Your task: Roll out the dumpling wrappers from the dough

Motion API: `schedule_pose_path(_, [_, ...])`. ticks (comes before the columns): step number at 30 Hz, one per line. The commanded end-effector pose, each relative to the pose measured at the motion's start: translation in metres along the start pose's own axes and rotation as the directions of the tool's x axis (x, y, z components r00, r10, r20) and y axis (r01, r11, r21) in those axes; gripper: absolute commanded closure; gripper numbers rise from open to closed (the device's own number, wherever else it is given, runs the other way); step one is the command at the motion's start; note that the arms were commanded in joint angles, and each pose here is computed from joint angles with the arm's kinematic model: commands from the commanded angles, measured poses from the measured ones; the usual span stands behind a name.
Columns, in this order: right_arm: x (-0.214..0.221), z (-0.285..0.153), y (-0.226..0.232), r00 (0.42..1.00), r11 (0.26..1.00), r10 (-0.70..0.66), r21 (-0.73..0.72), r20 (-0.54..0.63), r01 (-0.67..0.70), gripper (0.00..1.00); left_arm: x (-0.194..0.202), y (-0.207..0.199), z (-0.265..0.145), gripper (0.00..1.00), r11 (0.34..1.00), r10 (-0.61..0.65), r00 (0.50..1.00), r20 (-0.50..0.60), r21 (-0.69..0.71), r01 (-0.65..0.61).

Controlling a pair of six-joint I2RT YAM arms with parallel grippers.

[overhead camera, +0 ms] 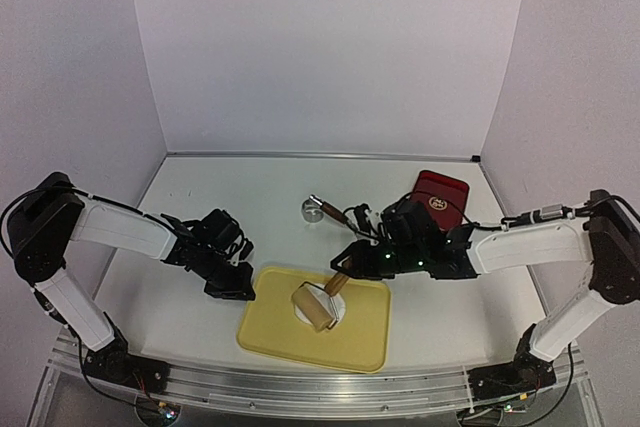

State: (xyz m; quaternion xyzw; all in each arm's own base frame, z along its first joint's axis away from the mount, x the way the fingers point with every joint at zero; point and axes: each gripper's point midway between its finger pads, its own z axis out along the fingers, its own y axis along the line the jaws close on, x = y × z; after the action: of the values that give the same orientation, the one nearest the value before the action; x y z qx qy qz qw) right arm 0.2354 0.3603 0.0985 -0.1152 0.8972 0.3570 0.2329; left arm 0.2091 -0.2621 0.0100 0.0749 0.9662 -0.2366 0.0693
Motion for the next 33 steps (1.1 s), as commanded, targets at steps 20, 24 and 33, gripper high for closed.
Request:
schedule_pose_path(20, [0.136, -0.003, -0.127, 0.876, 0.883, 0.034, 0.424, -0.481, 0.199, 1.0, 0.001, 0.015, 0.001, 1.0, 0.998, -0.021, 1.0, 0.019, -0.057, 0.022])
schedule_pose_path(24, [0.12, -0.024, -0.143, 0.902, 0.866, 0.07, 0.475, -0.426, 0.158, 1.0, 0.003, 0.018, -0.001, 1.0, 0.998, -0.023, 1.0, 0.019, -0.065, 0.024])
schedule_pose_path(33, [0.112, -0.054, -0.167, 0.912, 0.858, 0.137, 0.507, -0.386, 0.085, 1.0, 0.002, 0.017, 0.001, 1.0, 0.998, -0.018, 1.0, 0.013, -0.065, 0.019])
